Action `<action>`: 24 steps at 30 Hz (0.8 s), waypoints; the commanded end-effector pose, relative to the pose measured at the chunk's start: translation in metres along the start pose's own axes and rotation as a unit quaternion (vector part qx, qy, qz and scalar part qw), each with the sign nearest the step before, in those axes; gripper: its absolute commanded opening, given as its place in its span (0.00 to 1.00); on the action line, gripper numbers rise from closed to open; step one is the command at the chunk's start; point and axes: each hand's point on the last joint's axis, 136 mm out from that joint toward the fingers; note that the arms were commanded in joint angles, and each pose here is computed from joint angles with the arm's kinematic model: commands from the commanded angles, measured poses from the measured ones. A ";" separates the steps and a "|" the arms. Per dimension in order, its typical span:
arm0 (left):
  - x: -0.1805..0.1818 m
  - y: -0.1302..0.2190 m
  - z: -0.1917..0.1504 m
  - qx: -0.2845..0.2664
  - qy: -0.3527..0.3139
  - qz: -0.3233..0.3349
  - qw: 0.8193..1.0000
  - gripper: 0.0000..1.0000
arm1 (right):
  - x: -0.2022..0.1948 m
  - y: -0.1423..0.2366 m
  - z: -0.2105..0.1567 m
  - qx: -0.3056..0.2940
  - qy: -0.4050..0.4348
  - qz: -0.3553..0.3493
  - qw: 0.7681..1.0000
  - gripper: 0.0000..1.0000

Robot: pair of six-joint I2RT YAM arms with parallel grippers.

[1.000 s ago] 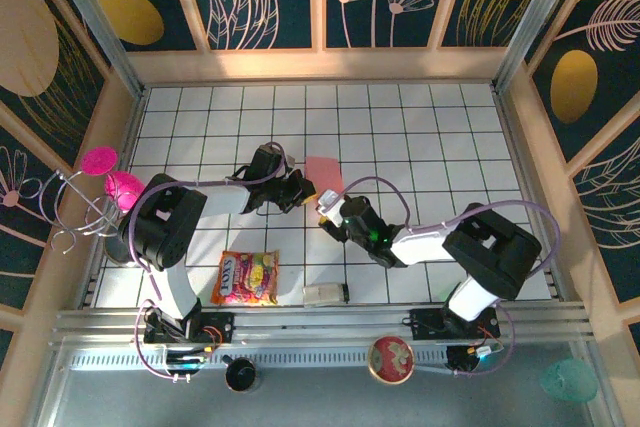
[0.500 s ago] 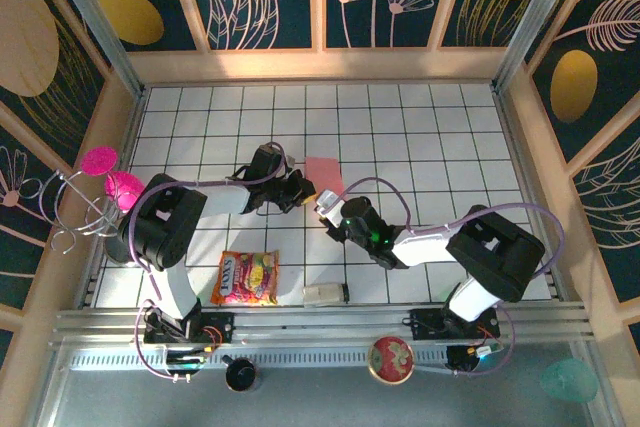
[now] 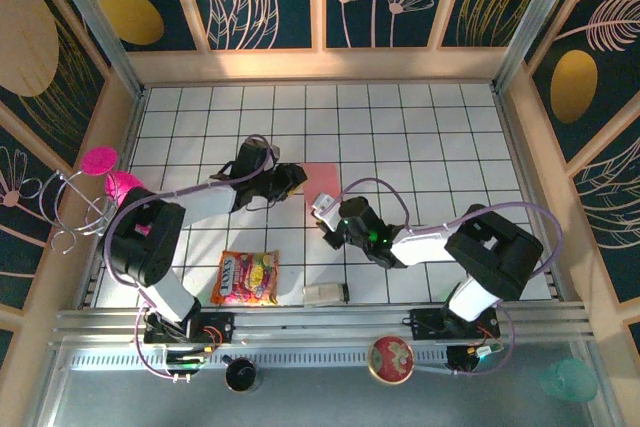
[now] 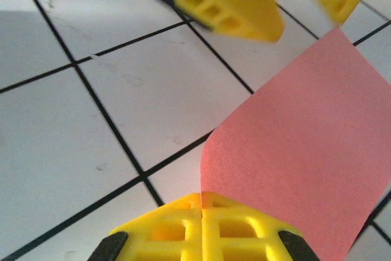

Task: Fold a paper plane with a square sheet of paper (pick it up from the middle)
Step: Third fold the triangle at the center of the table.

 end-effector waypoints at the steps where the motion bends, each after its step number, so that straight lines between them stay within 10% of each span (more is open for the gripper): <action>1: -0.007 0.008 0.012 -0.026 -0.034 0.014 0.999 0.38 | 0.013 0.005 0.023 -0.020 -0.045 0.053 0.997 0.00; 24: 0.042 -0.077 0.001 0.064 -0.083 0.126 0.986 0.14 | 0.014 -0.014 0.008 0.022 -0.180 0.094 0.979 0.00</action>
Point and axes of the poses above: each hand's point on the last joint's axis, 136 mm out from that joint toward the fingers, its own y axis back along the fingers, its own x axis along the line the jaws close on, z = x × y, and after that the axes turned 3 degrees about y, right-handed
